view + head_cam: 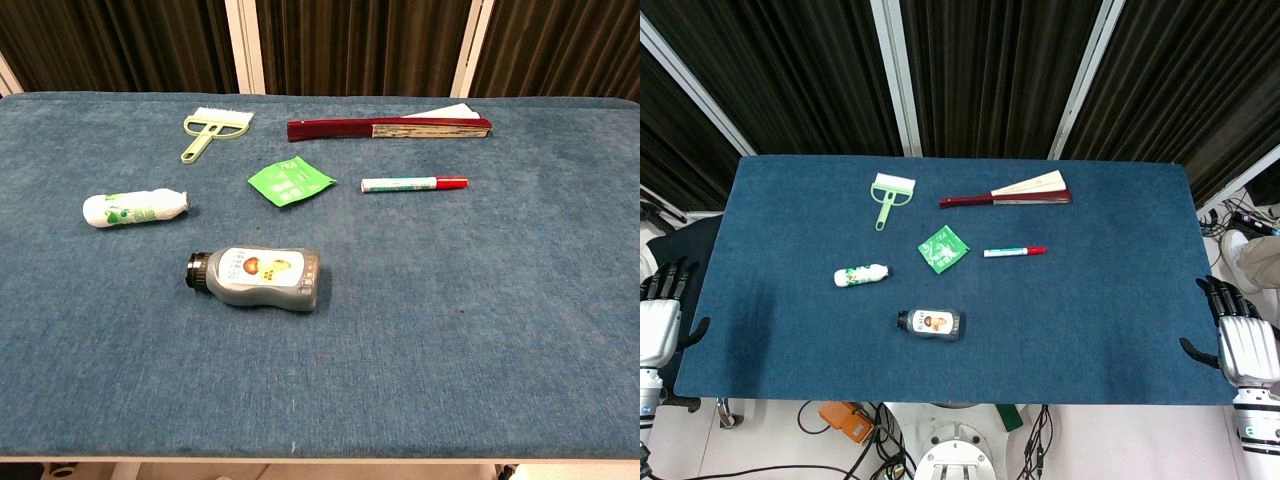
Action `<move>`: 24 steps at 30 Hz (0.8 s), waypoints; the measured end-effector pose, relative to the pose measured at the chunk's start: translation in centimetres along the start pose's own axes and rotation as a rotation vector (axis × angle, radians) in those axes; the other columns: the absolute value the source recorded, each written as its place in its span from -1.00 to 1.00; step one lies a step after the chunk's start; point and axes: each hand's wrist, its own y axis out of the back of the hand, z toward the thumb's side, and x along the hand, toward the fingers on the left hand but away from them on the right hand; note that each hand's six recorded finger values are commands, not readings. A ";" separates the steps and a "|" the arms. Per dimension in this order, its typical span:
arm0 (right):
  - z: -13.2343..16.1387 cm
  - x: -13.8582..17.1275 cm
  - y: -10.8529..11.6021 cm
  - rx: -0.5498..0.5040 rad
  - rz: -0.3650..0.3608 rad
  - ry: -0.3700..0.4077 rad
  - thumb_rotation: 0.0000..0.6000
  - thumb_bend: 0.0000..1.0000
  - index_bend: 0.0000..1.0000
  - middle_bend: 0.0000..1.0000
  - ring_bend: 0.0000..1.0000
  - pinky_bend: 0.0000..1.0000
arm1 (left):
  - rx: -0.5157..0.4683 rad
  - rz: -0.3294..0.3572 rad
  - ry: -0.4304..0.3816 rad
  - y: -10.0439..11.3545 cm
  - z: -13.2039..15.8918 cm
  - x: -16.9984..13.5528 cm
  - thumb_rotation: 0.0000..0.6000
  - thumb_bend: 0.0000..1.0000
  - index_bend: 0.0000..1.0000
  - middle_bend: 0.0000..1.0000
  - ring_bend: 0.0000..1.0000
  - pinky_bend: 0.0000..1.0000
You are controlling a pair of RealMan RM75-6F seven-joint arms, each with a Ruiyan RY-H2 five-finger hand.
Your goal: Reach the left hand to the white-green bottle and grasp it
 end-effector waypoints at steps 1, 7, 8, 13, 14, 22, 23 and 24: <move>0.0 0.0 0.0 0.000 0.000 0.000 1.00 -0.44 -0.62 -0.66 -0.66 -0.43 | 0.000 0.000 0.000 0.0 0.0 0.0 1.00 -0.46 -0.85 -1.00 -1.00 -0.72; 0.0 -0.1 -0.1 0.002 0.004 -0.002 1.00 -0.44 -0.62 -0.66 -0.66 -0.43 | -0.001 0.001 0.002 0.1 0.0 0.0 1.00 -0.46 -0.85 -1.00 -1.00 -0.72; 0.0 -0.1 -0.1 0.002 0.004 -0.002 1.00 -0.44 -0.62 -0.66 -0.66 -0.43 | -0.002 0.003 0.001 0.1 0.0 0.0 1.00 -0.46 -0.85 -1.00 -1.00 -0.72; 0.0 -0.1 -0.1 0.001 0.007 -0.003 1.00 -0.44 -0.62 -0.66 -0.66 -0.43 | -0.004 -0.002 -0.007 -0.1 0.2 0.0 1.00 -0.46 -0.85 -1.00 -1.00 -0.72; 0.1 -0.1 -0.2 0.003 0.009 0.000 1.00 -0.44 -0.62 -0.66 -0.66 -0.43 | -0.007 -0.004 -0.014 -0.1 0.3 0.0 1.00 -0.46 -0.85 -1.00 -1.00 -0.72; 0.1 -0.2 -0.3 0.005 0.015 -0.003 1.00 -0.44 -0.62 -0.66 -0.66 -0.43 | -0.050 -0.057 -0.065 -1.7 2.4 -0.2 1.00 -0.46 -0.85 -1.00 -1.00 -0.72; 0.1 -0.2 -0.3 0.003 0.016 -0.005 1.00 -0.44 -0.62 -0.66 -0.66 -0.43 | -0.051 -0.074 -0.076 -2.2 2.9 -0.1 1.00 -0.46 -0.85 -1.00 -1.00 -0.72; 0.0 -0.2 -0.3 0.002 0.017 -0.006 1.00 -0.44 -0.61 -0.66 -0.66 -0.43 | -0.052 -0.087 -0.085 -2.6 3.3 0.0 1.00 -0.46 -0.85 -1.00 -1.00 -0.72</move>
